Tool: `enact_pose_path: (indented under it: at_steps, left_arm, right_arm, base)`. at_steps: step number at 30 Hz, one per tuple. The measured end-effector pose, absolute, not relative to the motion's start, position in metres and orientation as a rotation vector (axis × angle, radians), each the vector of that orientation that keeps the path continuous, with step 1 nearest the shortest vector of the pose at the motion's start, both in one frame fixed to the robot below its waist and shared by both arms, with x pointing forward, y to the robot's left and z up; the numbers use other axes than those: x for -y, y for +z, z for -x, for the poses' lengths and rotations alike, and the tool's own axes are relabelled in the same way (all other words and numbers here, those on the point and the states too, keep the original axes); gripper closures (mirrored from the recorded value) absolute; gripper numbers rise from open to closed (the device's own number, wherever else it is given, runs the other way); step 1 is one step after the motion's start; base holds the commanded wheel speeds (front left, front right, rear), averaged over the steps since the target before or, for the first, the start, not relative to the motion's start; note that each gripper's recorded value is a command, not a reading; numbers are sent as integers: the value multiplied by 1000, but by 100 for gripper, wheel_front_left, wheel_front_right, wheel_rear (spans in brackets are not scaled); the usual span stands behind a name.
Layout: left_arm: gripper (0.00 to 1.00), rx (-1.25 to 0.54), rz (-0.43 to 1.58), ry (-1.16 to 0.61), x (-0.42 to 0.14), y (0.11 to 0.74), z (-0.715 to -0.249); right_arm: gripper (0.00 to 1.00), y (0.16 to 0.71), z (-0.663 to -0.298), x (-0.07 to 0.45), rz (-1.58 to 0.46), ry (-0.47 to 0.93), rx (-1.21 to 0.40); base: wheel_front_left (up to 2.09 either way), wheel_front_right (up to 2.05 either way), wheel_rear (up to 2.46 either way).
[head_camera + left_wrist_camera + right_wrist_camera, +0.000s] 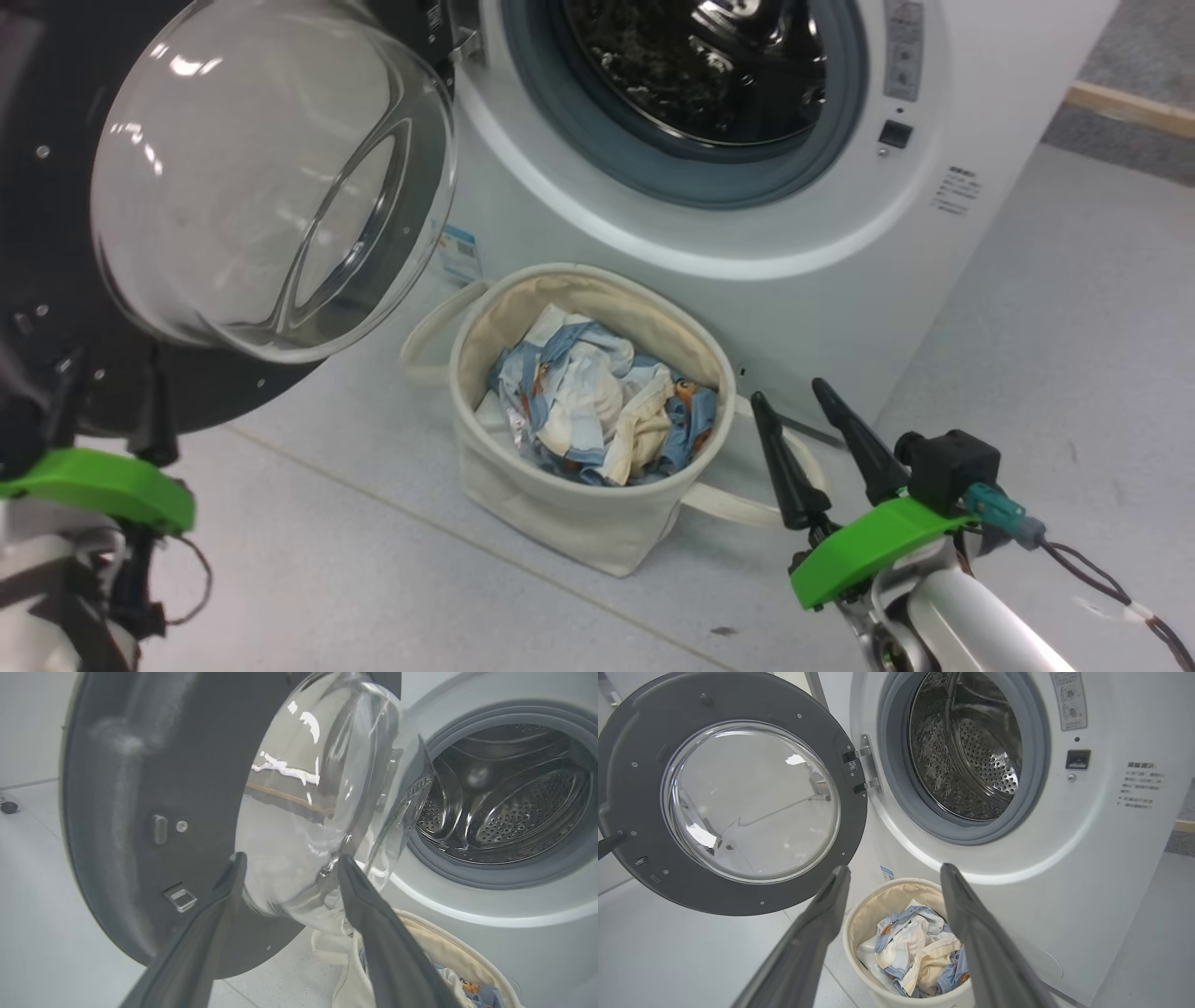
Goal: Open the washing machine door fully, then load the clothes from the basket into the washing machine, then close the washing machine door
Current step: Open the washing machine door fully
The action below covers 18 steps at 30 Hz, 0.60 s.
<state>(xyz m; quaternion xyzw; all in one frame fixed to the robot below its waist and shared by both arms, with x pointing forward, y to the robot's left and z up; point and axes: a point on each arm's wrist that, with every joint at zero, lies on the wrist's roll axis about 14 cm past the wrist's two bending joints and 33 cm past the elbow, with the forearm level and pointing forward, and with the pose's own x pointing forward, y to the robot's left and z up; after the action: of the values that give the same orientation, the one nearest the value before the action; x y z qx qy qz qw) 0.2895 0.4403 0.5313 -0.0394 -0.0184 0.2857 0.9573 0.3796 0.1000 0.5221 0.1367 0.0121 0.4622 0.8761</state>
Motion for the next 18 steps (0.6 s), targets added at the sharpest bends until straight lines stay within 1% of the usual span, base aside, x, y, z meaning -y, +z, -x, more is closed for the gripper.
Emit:
enact_pose_path:
  at_steps: [11, 18]
  left_arm:
    - [0, 128, 145, 391, -379, 538, -312]
    - [0, 127, 226, 270, -338, 530, -336]
  right_arm:
    - [0, 540, -381, -57, -279, 842, 38]
    - [0, 551, -385, -6, -244, 715, 96]
  base:
    - [0, 0, 0]
    - [0, 0, 0]
